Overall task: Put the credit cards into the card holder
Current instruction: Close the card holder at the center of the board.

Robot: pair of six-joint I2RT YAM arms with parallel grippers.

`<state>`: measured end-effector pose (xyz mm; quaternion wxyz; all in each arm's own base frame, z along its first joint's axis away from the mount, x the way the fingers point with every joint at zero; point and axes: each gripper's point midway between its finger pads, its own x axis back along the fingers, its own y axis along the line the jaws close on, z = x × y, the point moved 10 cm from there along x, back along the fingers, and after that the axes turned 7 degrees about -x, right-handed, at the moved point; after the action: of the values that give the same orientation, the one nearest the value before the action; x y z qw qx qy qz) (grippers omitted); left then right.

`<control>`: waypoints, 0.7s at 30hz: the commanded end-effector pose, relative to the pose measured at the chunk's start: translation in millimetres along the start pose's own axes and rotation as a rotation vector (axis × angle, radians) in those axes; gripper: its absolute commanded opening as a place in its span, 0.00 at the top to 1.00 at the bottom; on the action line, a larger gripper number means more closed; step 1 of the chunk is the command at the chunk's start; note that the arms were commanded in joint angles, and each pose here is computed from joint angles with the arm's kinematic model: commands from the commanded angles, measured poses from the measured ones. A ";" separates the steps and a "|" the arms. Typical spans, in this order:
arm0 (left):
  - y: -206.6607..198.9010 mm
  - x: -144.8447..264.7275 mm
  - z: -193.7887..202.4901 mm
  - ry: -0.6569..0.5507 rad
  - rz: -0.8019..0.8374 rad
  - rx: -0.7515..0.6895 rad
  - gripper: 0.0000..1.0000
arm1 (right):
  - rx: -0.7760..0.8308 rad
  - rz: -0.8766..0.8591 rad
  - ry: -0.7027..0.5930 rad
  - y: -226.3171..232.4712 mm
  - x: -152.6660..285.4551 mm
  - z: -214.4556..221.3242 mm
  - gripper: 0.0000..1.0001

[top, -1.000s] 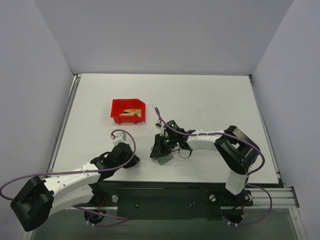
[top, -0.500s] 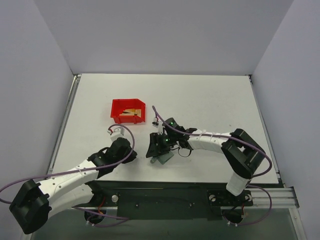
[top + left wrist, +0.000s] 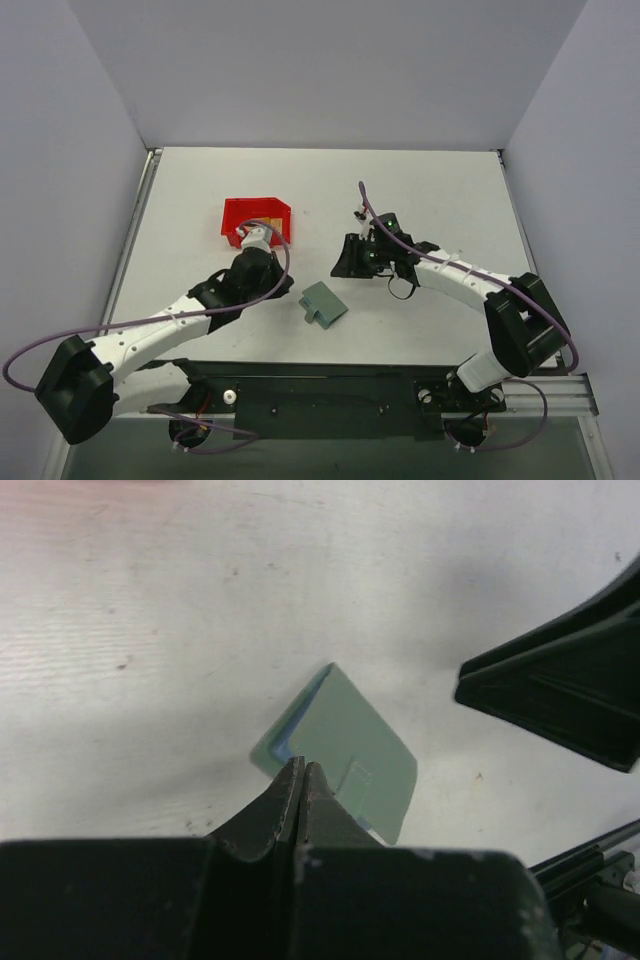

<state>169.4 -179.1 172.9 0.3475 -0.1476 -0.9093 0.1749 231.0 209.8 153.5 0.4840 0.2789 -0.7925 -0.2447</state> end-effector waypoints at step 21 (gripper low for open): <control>-26.3 -45.2 52.3 0.293 0.255 -0.121 1.00 | -0.035 0.149 0.102 -38.9 -12.1 27.1 0.66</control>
<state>167.1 -229.7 118.3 0.4555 -0.2818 -0.8363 0.1168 217.3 197.2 115.5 0.5365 0.2326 -0.7810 -0.2195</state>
